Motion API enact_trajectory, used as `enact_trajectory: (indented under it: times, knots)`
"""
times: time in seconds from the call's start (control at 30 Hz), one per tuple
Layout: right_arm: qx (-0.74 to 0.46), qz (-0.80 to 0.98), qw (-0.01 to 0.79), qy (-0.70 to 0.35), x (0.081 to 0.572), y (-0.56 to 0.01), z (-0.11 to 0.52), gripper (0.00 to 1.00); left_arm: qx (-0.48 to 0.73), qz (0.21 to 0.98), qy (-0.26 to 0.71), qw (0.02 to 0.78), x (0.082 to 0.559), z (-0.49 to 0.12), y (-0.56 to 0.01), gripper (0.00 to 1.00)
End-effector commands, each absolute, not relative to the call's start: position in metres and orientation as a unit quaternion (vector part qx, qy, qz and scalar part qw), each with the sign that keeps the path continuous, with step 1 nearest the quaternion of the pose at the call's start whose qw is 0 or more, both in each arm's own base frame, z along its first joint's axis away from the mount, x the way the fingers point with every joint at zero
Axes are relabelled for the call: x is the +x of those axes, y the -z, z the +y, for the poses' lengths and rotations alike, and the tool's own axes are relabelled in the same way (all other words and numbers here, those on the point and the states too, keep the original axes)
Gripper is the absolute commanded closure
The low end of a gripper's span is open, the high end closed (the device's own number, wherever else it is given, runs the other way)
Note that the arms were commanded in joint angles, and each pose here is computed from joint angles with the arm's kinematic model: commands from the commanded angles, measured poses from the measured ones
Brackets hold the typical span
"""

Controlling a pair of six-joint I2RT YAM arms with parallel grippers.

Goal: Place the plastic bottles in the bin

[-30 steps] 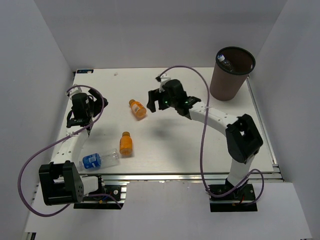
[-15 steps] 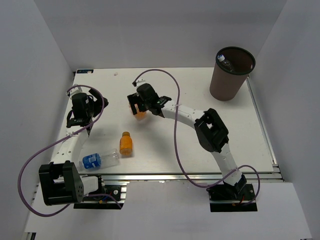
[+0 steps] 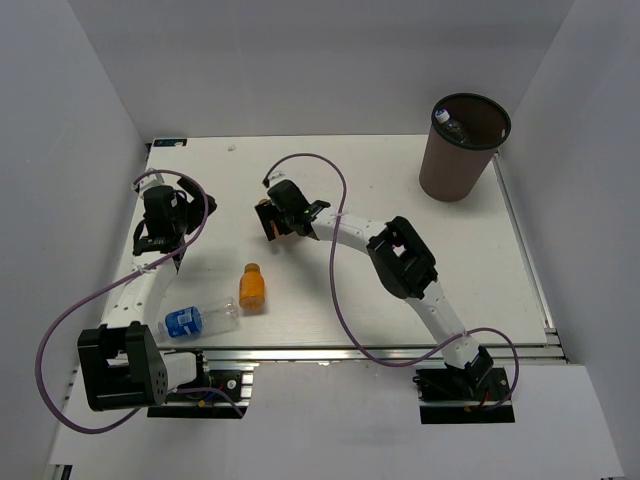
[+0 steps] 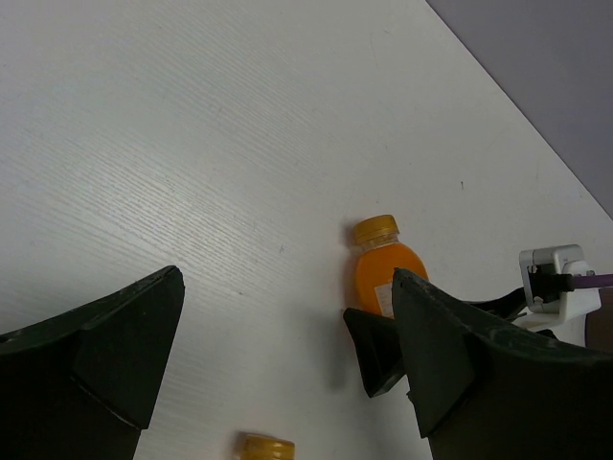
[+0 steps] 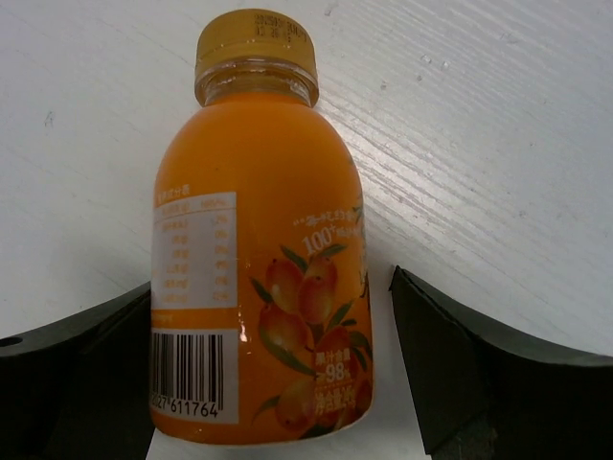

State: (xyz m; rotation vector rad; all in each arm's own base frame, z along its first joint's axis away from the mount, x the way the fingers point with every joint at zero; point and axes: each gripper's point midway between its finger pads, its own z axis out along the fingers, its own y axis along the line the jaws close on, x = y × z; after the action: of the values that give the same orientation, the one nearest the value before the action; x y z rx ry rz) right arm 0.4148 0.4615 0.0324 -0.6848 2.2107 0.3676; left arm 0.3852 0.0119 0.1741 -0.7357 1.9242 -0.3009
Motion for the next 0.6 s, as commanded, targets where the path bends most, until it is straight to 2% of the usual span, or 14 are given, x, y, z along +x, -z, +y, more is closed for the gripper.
enact_trajectory:
  times: [0.0, 0.13, 0.23, 0.27, 0.33, 0.37, 0.47, 0.57]
  knots:
    - [-0.270, 0.854, 0.416, -0.157, 0.424, -0.046, 0.474, 0.11, -0.302, 0.783, 0.133, 0.528, 0.388, 0.012, -0.194, 0.02]
    - [-0.271, 0.853, 0.418, -0.155, 0.424, -0.042, 0.474, 0.11, -0.303, 0.782, 0.131, 0.529, 0.388, 0.013, -0.194, 0.02]
    - [-0.268, 0.852, 0.422, -0.156, 0.425, -0.042, 0.475, 0.14, -0.302, 0.783, 0.127, 0.528, 0.388, 0.014, -0.193, 0.02]
    - [-0.267, 0.851, 0.425, -0.156, 0.426, -0.044, 0.474, 0.23, -0.301, 0.783, 0.126, 0.529, 0.388, 0.015, -0.194, 0.02]
    - [-0.268, 0.847, 0.431, -0.159, 0.427, -0.049, 0.475, 0.33, -0.300, 0.782, 0.127, 0.531, 0.388, 0.014, -0.195, 0.02]
    - [-0.271, 0.843, 0.434, -0.164, 0.426, -0.054, 0.477, 0.43, -0.300, 0.783, 0.126, 0.530, 0.388, 0.014, -0.194, 0.02]
    - [-0.277, 0.831, 0.451, -0.173, 0.427, -0.071, 0.478, 0.58, -0.303, 0.782, 0.124, 0.530, 0.388, 0.015, -0.195, 0.02]
    - [-0.278, 0.821, 0.468, -0.174, 0.426, -0.091, 0.474, 0.67, -0.300, 0.782, 0.126, 0.532, 0.388, 0.015, -0.197, 0.02]
